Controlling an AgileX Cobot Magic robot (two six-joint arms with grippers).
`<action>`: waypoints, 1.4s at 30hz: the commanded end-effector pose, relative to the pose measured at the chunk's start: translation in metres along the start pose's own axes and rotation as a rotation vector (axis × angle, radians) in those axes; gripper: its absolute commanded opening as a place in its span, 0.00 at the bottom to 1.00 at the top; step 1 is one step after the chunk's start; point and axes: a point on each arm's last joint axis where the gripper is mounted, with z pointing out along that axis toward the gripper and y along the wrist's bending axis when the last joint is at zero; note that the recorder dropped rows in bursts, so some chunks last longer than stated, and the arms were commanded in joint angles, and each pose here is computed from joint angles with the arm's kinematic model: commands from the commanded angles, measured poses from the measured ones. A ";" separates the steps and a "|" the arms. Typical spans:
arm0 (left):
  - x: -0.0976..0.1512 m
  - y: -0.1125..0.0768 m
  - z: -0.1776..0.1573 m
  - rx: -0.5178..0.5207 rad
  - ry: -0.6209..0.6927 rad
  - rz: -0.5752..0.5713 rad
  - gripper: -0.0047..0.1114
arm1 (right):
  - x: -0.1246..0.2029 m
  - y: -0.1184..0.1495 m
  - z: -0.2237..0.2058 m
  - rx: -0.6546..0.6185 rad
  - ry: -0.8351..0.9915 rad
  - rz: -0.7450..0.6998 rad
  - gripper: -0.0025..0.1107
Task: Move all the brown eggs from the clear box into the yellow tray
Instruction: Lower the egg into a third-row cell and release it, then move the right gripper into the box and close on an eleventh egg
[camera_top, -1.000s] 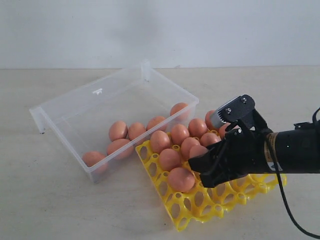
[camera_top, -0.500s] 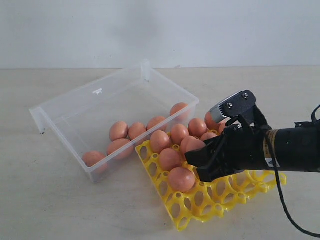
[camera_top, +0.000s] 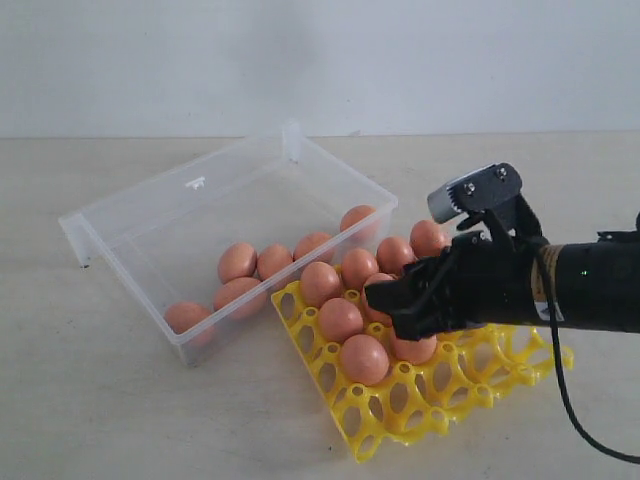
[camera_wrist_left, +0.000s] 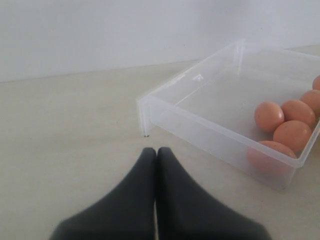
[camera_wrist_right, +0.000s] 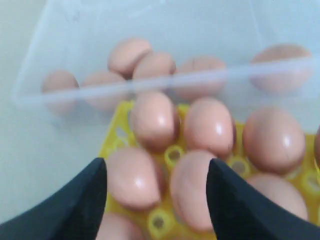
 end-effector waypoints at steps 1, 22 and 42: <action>-0.001 0.000 0.000 -0.004 -0.007 0.001 0.00 | -0.075 0.021 -0.023 -0.155 -0.340 0.078 0.51; -0.001 0.000 0.000 -0.004 -0.007 0.001 0.00 | -0.187 0.108 0.173 0.224 0.448 -0.187 0.02; -0.001 0.000 0.000 -0.004 -0.007 0.001 0.00 | -0.140 0.066 0.223 0.294 0.558 0.275 0.58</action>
